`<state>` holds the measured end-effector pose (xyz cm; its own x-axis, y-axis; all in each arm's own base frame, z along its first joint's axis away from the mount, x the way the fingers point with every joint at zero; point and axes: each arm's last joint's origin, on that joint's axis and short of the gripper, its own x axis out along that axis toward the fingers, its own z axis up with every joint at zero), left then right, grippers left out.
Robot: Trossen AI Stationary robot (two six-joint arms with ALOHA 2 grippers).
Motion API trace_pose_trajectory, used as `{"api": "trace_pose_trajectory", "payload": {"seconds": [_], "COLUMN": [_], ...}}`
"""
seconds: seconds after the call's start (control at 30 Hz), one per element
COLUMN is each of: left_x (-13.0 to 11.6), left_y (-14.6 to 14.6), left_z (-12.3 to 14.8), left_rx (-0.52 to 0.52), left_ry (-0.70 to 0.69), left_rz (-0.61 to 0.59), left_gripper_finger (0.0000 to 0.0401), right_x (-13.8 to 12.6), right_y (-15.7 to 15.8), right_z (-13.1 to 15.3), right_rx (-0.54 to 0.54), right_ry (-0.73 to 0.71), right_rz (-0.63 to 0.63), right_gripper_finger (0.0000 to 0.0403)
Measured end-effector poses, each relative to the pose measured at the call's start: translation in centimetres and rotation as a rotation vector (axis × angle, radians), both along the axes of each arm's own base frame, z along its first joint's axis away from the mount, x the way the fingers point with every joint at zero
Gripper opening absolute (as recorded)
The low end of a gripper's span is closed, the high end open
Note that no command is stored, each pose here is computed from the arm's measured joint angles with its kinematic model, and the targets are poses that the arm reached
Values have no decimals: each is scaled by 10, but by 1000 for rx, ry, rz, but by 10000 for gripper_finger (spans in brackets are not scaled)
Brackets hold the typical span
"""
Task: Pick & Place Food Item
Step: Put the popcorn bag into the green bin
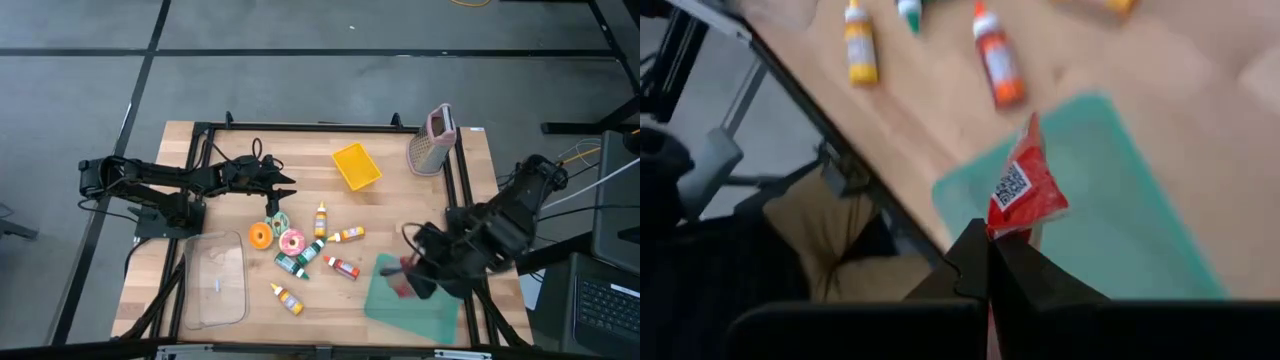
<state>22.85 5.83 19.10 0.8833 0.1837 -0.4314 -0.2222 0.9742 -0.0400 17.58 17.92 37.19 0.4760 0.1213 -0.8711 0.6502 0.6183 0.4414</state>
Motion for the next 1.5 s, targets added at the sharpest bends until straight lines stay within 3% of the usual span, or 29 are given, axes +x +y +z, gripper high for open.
{"api": "trace_pose_trajectory", "payload": {"seconds": [0.23, 0.4, 0.57, 0.9, 1.5], "left_x": [0, 0, 0, 2, 9], "left_y": [0, 0, 1, 2, 8], "left_z": [0, 0, 1, -2, -21], "left_rx": [1, 3, 13, 17, -5], "left_ry": [1, -5, -14, -1, 66], "left_rz": [0, 0, -1, 6, 25], "left_gripper_finger": [144, 144, 144, 144, 143], "right_x": [-42, -58, -51, -27, -19], "right_y": [26, 42, 50, 63, 57], "right_z": [-7, -20, -28, -56, -64], "right_rx": [39, 60, 53, 21, -15], "right_ry": [67, 118, 134, 338, 487], "right_rz": [-149, -219, -236, -285, -347], "right_gripper_finger": [0, 0, 0, 0, 0]}}
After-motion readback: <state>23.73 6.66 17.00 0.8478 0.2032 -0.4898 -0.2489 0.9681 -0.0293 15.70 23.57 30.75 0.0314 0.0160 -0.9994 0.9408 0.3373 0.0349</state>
